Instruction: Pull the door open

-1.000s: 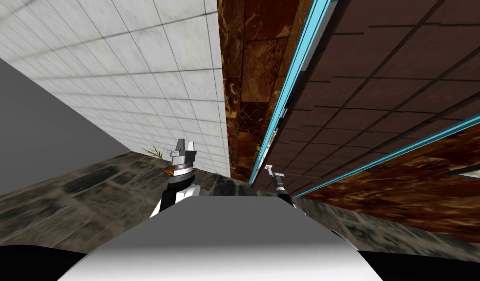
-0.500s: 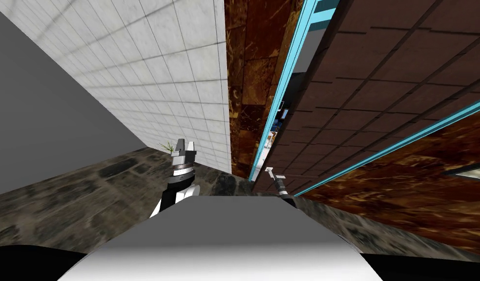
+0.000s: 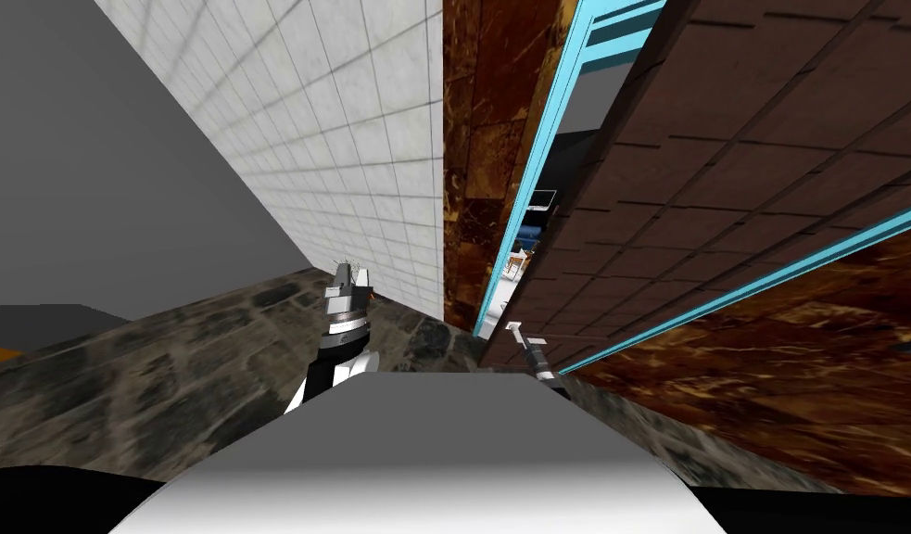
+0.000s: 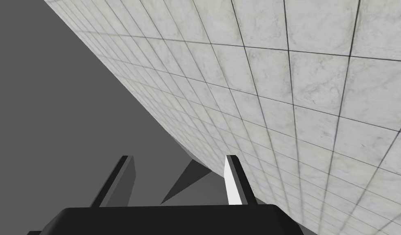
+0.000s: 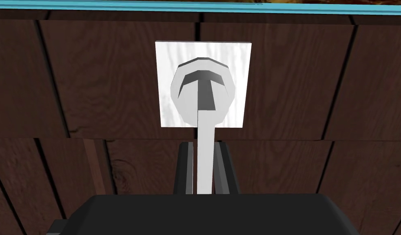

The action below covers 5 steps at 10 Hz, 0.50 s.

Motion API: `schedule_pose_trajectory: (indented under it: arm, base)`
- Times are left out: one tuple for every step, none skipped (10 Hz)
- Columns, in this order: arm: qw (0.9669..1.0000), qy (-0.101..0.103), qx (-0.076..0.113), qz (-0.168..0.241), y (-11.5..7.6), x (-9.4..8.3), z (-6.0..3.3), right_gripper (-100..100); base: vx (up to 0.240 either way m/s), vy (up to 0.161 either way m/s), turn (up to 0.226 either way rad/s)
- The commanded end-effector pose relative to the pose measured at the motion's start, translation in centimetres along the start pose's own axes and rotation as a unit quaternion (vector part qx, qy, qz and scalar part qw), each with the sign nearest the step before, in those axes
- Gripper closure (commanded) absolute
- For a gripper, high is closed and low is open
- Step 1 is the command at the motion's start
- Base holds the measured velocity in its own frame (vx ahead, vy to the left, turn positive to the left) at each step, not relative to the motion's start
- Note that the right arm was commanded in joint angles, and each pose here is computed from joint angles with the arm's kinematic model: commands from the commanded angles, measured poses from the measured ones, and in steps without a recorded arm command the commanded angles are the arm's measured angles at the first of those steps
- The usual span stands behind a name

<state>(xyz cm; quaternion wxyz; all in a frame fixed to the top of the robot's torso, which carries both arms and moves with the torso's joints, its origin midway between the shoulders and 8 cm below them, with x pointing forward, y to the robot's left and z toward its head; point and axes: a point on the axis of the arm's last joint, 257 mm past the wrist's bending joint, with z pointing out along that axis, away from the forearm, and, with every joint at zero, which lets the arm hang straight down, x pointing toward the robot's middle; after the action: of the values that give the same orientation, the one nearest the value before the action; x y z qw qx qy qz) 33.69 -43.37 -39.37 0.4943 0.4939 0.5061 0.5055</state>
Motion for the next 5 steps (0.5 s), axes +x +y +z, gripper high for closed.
schedule_pose_trajectory:
  arm:
    - [1.0,0.007,0.0,0.0,0.1,-0.1,-1.24,100]
    - [0.9999,0.011,0.0,0.001,0.1,-0.1,-1.71,100]
    - [1.0,0.009,0.002,0.001,0.0,-0.1,-1.47,100]
    - [0.9999,0.012,0.004,0.001,-0.2,-0.1,-2.37,100]
    - [0.9999,0.013,0.003,0.001,-0.2,-0.1,-2.7,100]
  base:
    - [-0.265,-0.08,0.188]
    - [-0.228,-0.072,0.13]
    - [-0.1,-0.026,0.013]
    - [-0.151,-0.047,0.204]
    - [-0.22,-0.083,0.245]
